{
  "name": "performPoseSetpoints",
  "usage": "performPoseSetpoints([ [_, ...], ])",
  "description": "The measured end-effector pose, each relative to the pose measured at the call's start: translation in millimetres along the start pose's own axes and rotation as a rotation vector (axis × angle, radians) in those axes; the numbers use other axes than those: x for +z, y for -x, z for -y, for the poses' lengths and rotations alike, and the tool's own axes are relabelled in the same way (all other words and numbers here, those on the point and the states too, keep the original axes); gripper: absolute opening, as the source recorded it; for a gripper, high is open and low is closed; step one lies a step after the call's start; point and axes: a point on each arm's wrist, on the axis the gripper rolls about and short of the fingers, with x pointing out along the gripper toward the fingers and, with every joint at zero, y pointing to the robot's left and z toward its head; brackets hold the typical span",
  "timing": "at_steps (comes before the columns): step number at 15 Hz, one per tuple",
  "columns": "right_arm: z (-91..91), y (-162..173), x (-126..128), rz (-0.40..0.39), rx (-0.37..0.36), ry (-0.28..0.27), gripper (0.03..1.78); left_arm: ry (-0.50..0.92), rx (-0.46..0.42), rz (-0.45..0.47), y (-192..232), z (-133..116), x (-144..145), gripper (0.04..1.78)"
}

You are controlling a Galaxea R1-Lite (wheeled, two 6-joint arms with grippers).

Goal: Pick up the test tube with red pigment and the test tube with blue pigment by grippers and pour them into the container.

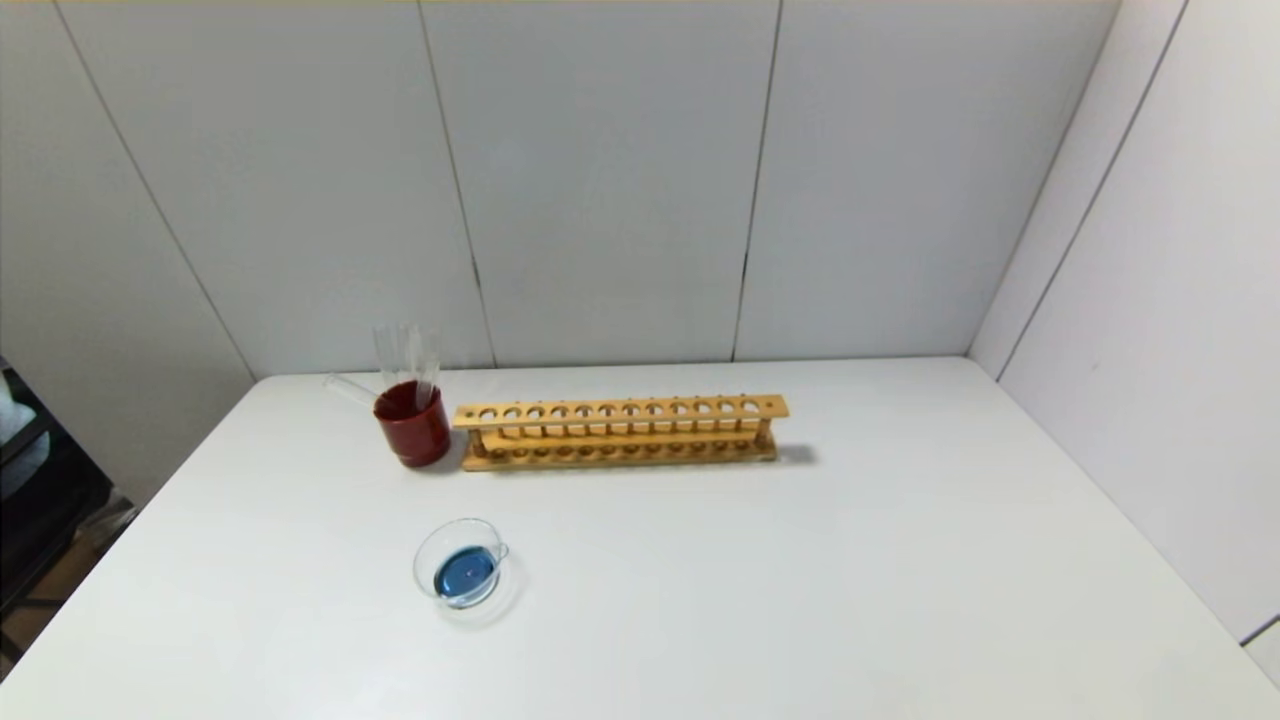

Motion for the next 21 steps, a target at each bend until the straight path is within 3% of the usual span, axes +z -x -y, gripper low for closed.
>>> performPoseSetpoints([
  [2, 0.0, 0.0, 0.0, 0.000, 0.000, 0.000, 1.75, 0.018, -0.069, 0.003, -2.6, 8.0, -26.3, 1.75],
  [5, 0.0, 0.0, 0.0, 0.000, 0.000, 0.000, 1.75, 0.049, -0.200, -0.066, -7.1, 22.0, -74.1, 1.75],
  [9, 0.0, 0.0, 0.0, 0.000, 0.000, 0.000, 1.75, 0.035, -0.313, -0.297, -1.5, 29.2, -105.2, 1.75],
  [12, 0.0, 0.0, 0.0, 0.000, 0.000, 0.003, 1.75, 0.036, -0.321, -0.361, 1.4, 28.7, -106.2, 1.75],
  [21, 0.0, 0.0, 0.0, 0.000, 0.000, 0.000, 1.75, 0.067, -0.324, -0.370, 1.8, 28.6, -105.1, 1.75],
])
